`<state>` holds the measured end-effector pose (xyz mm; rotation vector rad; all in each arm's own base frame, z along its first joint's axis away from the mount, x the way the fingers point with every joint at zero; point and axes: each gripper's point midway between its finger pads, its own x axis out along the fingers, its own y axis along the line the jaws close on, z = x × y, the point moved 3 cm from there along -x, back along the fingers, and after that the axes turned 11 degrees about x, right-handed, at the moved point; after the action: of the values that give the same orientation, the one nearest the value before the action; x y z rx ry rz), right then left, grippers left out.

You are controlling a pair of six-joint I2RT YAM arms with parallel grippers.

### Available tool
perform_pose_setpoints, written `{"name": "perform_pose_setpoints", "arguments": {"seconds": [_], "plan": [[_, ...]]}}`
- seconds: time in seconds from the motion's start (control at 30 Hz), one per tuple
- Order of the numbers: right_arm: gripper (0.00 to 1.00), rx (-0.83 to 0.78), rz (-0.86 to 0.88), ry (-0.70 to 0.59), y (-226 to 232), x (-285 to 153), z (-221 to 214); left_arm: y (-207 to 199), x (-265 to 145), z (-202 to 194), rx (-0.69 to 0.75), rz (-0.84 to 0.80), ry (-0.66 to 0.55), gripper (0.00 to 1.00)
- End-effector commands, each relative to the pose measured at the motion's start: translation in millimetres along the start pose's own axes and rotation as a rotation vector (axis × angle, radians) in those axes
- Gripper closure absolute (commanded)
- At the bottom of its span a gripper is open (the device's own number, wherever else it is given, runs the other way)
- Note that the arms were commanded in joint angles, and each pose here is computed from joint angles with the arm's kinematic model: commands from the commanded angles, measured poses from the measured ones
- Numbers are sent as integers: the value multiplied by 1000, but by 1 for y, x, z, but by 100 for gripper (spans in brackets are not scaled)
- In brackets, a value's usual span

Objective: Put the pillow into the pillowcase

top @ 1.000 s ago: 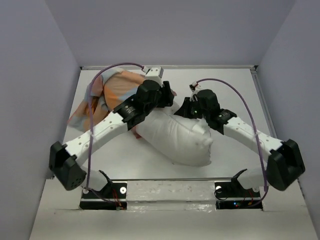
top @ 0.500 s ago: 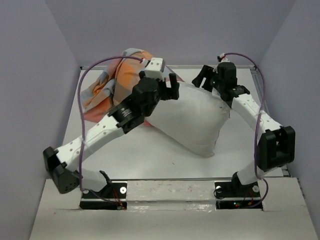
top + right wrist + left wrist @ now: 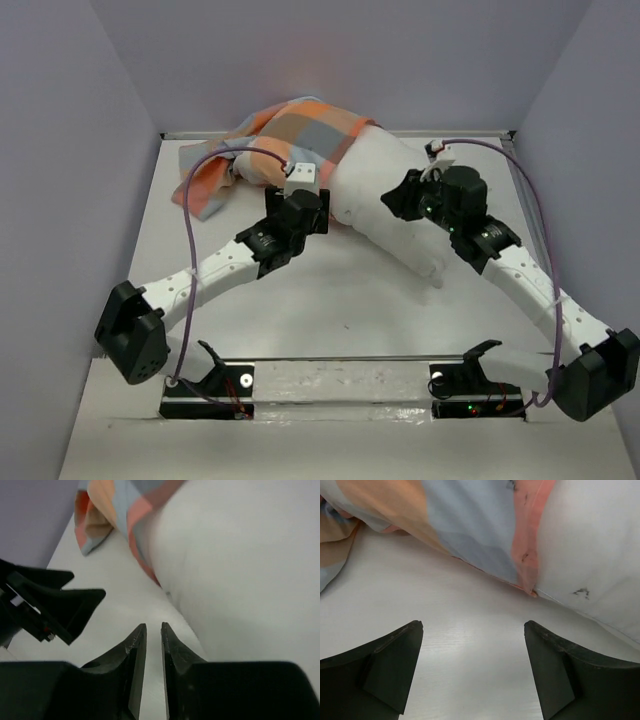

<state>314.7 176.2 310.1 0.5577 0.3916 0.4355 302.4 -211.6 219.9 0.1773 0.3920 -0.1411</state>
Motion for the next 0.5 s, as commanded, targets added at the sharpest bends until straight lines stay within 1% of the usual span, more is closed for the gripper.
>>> {"name": "perform_pose_setpoints", "arguments": {"seconds": [0.0,0.07,0.1,0.13,0.17,0.2,0.27,0.33,0.47], "plan": [[80,-20,-46,145,-29,20,-59,-12,22,80,-12,-19,-142,8],[79,-22,-65,169,-36,22,-71,-18,38,89,36,-4,-136,8],[72,-28,-65,170,-37,22,-73,-25,56,76,80,5,-81,8],[67,-36,-62,174,-36,21,-76,-27,61,91,72,8,-98,9],[63,-41,-67,174,-38,21,-77,-29,68,92,83,11,-91,10],[56,-50,-72,165,-39,19,-75,-33,81,91,111,25,-76,10],[48,-58,-71,160,-39,18,-74,-38,94,83,148,32,-49,10],[46,-63,-64,158,-37,16,-73,-39,100,86,164,40,-51,11],[44,-75,-76,145,-38,18,-69,-36,114,78,201,61,-24,14]]}}
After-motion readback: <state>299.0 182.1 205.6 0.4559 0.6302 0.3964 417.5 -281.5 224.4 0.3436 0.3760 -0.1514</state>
